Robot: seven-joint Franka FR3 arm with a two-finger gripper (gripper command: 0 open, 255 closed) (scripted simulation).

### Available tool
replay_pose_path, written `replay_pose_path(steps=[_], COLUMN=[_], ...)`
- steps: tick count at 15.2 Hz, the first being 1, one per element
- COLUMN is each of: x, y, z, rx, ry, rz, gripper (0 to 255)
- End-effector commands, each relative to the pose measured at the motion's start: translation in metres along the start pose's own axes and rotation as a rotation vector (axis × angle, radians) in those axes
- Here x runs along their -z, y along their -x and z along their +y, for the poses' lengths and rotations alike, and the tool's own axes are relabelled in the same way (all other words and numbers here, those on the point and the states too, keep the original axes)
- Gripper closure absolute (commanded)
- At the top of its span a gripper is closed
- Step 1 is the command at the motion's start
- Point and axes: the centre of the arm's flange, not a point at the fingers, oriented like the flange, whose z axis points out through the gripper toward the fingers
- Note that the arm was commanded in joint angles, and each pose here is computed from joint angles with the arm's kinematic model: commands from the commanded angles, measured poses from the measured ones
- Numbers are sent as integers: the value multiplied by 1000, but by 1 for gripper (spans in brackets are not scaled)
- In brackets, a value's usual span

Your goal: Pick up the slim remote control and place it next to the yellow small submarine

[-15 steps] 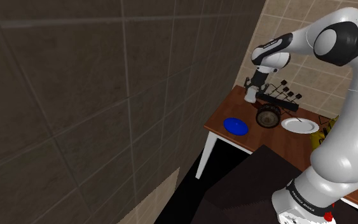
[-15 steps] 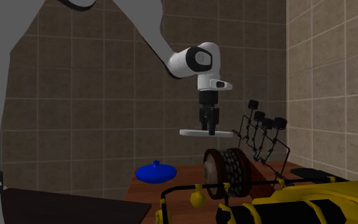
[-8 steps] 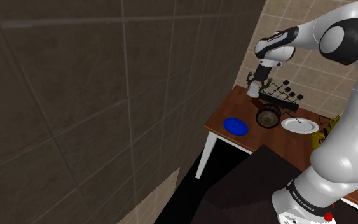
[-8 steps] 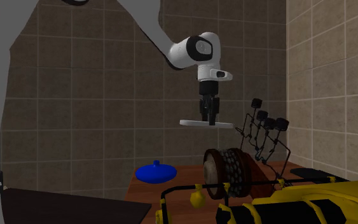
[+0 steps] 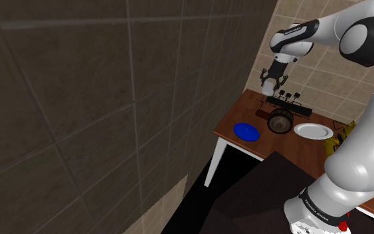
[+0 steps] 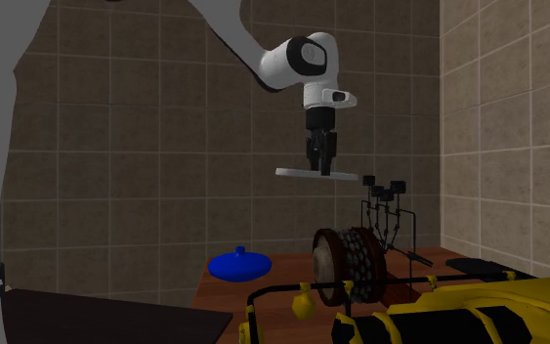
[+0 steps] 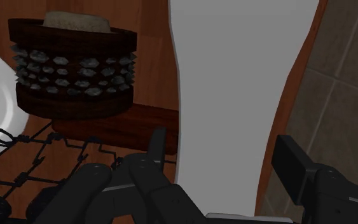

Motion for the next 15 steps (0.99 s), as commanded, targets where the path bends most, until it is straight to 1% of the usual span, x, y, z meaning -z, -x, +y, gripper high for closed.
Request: replay_pose_path(steps=[1,5,15], x=[12,30,32], y=[0,0,73], z=[-1,-1,109], rx=[0,0,0], ry=[0,0,0], rz=[0,0,0], gripper=[255,255,255])
